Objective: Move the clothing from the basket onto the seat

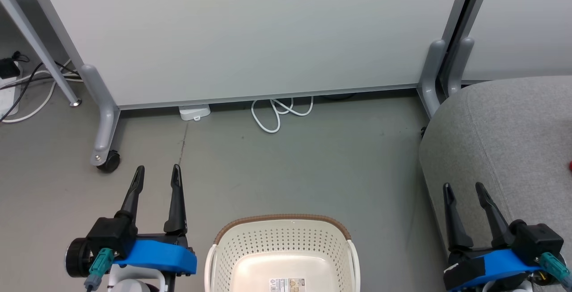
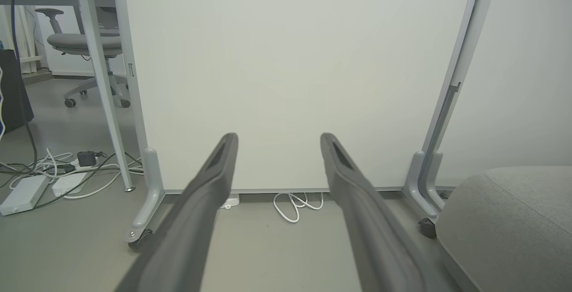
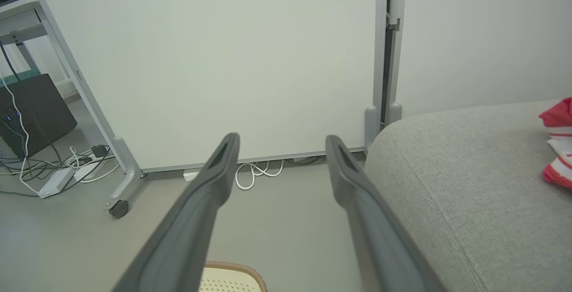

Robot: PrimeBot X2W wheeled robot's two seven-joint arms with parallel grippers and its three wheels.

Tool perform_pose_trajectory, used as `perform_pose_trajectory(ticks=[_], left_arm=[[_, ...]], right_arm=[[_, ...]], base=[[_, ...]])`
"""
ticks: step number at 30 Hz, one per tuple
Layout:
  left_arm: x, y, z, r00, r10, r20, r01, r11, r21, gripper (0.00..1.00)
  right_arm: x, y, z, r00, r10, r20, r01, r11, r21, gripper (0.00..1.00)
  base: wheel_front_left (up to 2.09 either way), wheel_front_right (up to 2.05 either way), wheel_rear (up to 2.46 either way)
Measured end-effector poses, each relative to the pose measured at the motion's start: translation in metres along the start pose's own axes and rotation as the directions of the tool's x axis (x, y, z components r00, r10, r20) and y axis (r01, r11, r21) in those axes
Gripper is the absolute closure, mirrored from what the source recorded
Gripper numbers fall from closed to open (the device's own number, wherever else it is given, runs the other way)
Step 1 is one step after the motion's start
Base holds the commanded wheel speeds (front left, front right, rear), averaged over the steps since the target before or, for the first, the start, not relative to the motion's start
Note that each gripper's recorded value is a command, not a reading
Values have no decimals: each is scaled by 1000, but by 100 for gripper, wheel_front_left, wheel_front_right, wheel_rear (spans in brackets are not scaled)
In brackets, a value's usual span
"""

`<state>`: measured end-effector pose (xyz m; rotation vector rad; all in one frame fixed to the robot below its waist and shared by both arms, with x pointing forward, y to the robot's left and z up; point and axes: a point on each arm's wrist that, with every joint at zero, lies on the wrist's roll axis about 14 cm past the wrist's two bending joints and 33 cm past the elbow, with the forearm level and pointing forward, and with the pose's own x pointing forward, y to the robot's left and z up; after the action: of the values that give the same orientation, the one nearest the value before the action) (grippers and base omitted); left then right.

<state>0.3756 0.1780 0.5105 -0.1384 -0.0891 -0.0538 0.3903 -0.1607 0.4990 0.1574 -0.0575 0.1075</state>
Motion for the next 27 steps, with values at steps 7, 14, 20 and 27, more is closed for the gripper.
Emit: perform_pose_trajectory(ticks=[7, 14, 20, 27], left_arm=[[-4, -2, -3, 1000, -4, -10, 3, 1000, -5, 0], [-3, -3, -5, 1000, -7, -15, 7, 1000, -5, 0], [-4, -4, -6, 1000, -6, -19, 6, 1000, -5, 0], [-8, -1, -16, 999, 2, -50, -2, 1000, -7, 100]], right_arm=[[-5, -2, -4, 1000, -10, -12, 10, 1000, 15, 0], [-7, -3, -4, 1000, -14, -12, 14, 1000, 18, 0], [-7, -4, -4, 1000, -16, -12, 16, 1000, 20, 0], [-9, -4, -12, 999, -20, -37, 21, 1000, 23, 100]], base=[[0, 0, 0], [0, 0, 0], [0, 0, 0], [0, 0, 0]])
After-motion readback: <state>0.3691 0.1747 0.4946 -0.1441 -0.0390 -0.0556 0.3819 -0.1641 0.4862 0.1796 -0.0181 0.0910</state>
